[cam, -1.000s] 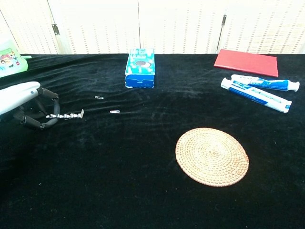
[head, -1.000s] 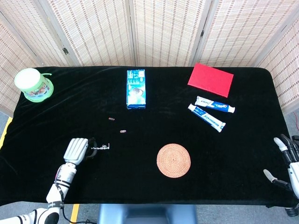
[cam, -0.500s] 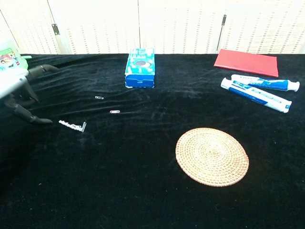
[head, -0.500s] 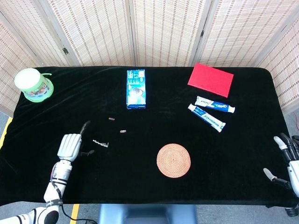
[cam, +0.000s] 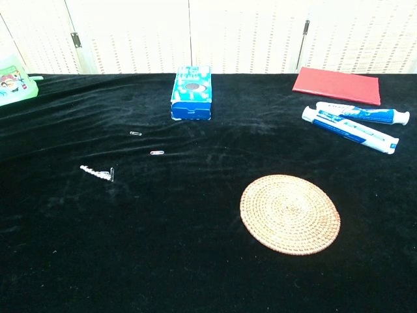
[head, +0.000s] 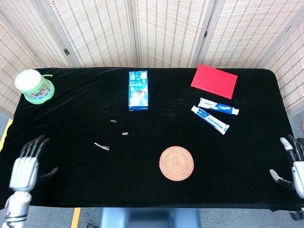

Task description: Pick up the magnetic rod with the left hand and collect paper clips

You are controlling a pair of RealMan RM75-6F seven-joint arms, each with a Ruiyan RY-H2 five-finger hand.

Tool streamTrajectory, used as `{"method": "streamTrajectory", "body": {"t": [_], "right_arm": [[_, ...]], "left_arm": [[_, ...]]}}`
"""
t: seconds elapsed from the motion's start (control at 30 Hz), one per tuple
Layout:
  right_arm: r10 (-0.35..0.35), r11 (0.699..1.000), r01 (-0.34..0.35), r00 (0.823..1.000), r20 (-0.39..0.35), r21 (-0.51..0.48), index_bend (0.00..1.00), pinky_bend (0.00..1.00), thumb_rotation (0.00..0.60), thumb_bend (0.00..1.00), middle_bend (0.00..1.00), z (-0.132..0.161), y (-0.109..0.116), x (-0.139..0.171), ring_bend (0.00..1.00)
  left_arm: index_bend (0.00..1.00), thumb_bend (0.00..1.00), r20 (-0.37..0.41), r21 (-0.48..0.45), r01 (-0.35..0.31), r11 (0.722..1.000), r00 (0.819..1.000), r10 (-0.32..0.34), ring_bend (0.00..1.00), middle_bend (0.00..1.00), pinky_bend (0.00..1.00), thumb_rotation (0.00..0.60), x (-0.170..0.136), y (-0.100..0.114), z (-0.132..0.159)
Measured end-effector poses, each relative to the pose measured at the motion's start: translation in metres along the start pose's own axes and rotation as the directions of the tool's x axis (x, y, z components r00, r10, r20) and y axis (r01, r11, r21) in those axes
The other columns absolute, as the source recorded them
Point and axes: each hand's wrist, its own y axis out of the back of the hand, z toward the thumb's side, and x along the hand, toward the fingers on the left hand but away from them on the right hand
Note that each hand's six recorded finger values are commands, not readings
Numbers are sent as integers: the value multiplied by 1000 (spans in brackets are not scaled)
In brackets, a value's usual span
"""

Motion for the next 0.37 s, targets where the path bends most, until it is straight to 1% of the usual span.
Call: {"method": "streamTrajectory", "body": {"t": [0.07, 0.13, 0.27, 0.37], "right_arm": [[5, 1000, -5, 1000, -5, 10, 0, 0, 600, 238, 0, 2, -2, 0, 0], [16, 1000, -16, 1000, -17, 24, 0, 0, 600, 238, 0, 7, -7, 1, 0], [24, 999, -22, 999, -47, 38, 0, 0, 600, 239, 0, 17, -11, 4, 0], [14, 999, -11, 998, -65, 45, 0, 0, 600, 238, 0, 23, -11, 7, 0]], "left_arm": [[10, 132, -12, 29, 46, 999, 999, -45, 0, 0, 0, 600, -15, 1, -11], [1, 132, -3, 45, 87, 995, 996, -87, 0, 0, 0, 600, -21, 2, -12], [24, 133, 13, 53, 176, 983, 984, -177, 0, 0, 0, 600, -27, -3, -10], [29, 133, 11, 67, 207, 976, 978, -208, 0, 0, 0, 600, -28, -5, -11]]}}
